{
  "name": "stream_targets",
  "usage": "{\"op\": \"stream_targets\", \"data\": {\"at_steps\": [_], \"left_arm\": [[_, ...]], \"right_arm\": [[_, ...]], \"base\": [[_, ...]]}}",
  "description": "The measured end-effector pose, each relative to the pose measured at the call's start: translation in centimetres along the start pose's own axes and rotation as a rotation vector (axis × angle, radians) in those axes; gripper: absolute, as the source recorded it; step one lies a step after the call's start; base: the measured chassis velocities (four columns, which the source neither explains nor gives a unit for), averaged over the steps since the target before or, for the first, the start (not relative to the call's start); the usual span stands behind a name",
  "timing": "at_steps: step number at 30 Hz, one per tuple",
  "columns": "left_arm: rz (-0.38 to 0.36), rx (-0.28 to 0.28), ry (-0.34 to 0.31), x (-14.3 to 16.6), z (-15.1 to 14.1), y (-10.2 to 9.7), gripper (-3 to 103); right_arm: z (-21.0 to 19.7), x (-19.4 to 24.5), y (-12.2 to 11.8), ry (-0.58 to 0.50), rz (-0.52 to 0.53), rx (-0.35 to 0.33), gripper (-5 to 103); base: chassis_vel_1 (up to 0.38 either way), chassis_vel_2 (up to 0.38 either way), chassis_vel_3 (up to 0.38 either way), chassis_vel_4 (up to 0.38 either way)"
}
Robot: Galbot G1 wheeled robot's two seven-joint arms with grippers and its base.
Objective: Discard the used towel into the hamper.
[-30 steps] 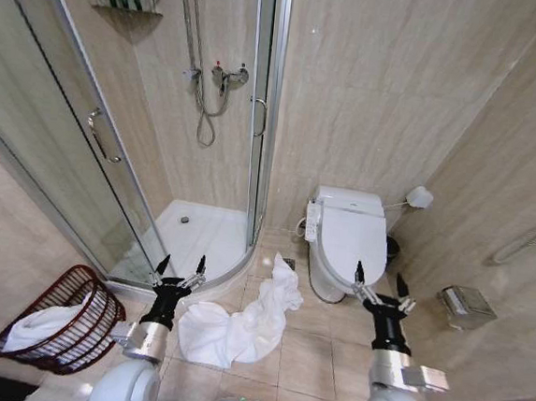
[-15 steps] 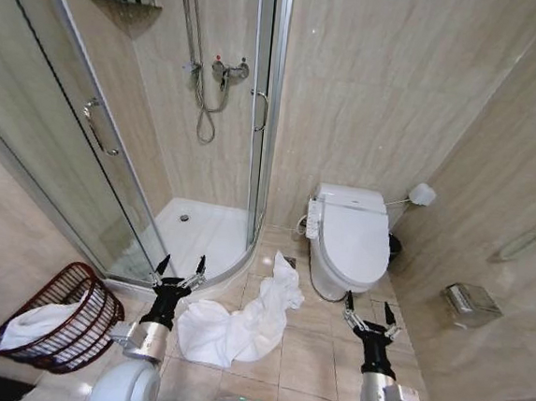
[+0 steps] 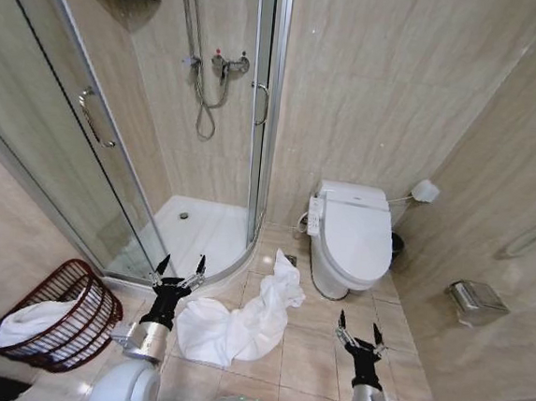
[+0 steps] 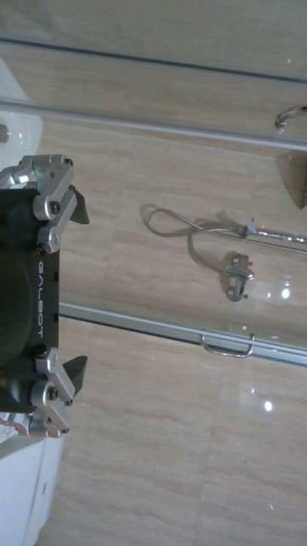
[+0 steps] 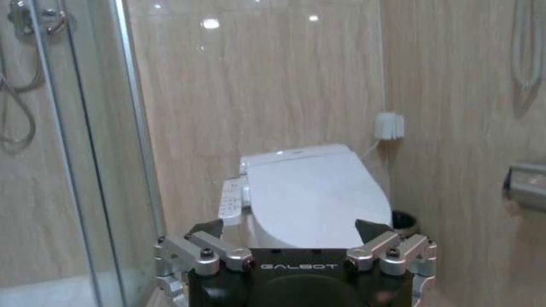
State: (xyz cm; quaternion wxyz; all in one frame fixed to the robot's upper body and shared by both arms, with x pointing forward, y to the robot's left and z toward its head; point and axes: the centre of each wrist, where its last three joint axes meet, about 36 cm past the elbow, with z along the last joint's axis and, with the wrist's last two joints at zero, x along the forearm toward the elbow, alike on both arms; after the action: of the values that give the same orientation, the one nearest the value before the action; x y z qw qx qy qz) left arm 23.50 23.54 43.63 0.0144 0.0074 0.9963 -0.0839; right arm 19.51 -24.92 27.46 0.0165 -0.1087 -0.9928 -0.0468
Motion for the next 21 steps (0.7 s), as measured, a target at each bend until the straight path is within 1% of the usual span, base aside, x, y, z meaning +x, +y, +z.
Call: {"op": "stream_targets", "data": {"at_steps": [2, 3, 4, 5, 13, 15, 21], "left_arm": [[0.000, 0.000, 0.000, 0.0, 0.0, 0.0, 100], [0.000, 0.000, 0.000, 0.0, 0.0, 0.0, 100], [0.000, 0.000, 0.000, 0.0, 0.0, 0.0, 100], [0.000, 0.000, 0.000, 0.0, 0.0, 0.0, 100], [0.000, 0.000, 0.000, 0.0, 0.0, 0.0, 100], [0.000, 0.000, 0.000, 0.0, 0.0, 0.0, 100], [0.000, 0.000, 0.000, 0.0, 0.0, 0.0, 100]], "right_arm": [[1.4, 0.8, -0.5, -0.011, -0.015, 0.049, 100], [1.4, 0.8, -0.5, -0.011, -0.015, 0.049, 100], [2.2, 1.2, -0.8, -0.017, -0.028, 0.079, 100], [2.6, 1.4, -0.8, -0.018, -0.034, 0.090, 100], [4.5, 2.1, -0.1, 0.004, -0.064, 0.084, 100], [6.3, 2.3, -0.2, 0.022, -0.068, 0.092, 100], [8.0, 3.3, -0.5, 0.077, -0.073, 0.096, 100]], "base": [[0.000, 0.000, 0.000, 0.000], [0.000, 0.000, 0.000, 0.000], [0.000, 0.000, 0.000, 0.000], [0.000, 0.000, 0.000, 0.000], [0.000, 0.000, 0.000, 0.000], [0.000, 0.000, 0.000, 0.000], [0.000, 0.000, 0.000, 0.000]]}}
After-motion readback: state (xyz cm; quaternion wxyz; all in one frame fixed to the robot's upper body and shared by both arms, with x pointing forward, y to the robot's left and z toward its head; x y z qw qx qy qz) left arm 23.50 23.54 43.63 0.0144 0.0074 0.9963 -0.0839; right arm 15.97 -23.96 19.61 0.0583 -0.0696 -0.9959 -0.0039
